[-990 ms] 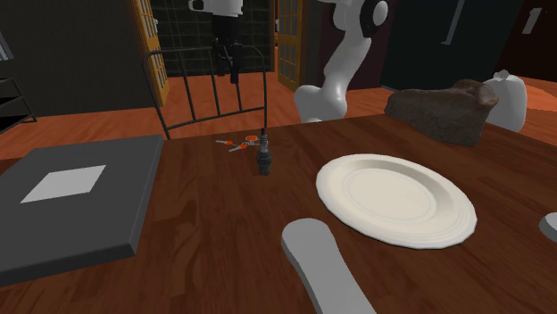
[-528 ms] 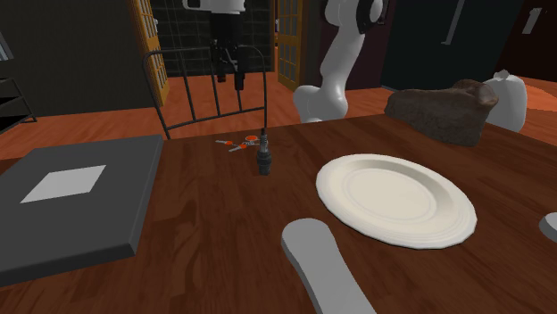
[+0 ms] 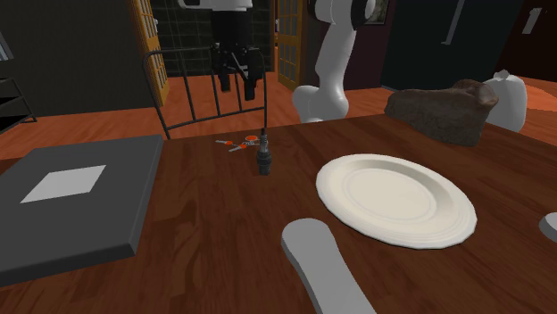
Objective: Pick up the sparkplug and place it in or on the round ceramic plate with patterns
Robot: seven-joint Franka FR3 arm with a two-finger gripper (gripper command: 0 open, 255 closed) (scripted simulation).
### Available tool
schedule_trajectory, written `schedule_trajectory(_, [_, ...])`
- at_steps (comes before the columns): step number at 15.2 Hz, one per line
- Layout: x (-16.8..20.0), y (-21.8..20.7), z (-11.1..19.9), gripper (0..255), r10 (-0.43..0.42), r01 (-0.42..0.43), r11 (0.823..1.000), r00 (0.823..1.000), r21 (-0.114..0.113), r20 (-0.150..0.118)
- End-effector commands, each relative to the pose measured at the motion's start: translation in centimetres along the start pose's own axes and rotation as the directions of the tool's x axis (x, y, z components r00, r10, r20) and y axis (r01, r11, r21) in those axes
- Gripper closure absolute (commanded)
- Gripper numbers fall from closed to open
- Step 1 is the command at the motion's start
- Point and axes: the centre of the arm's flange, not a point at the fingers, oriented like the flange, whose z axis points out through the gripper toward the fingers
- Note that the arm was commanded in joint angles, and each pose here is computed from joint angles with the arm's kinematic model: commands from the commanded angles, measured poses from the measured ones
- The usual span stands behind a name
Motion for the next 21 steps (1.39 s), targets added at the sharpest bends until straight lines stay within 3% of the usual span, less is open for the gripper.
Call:
schedule_trajectory(1, [1.2,-2.3,-0.1,0,-0.019,0.019,1.000,1.000,0.007,0.010])
schedule_trajectory(11, [6.0,-14.1,-0.7,0,-0.115,0.113,0.993,0.992,0.039,0.052])
schedule_trajectory(21, [5.8,-14.2,3.3,0,-0.115,0.113,0.993,0.992,0.039,0.052])
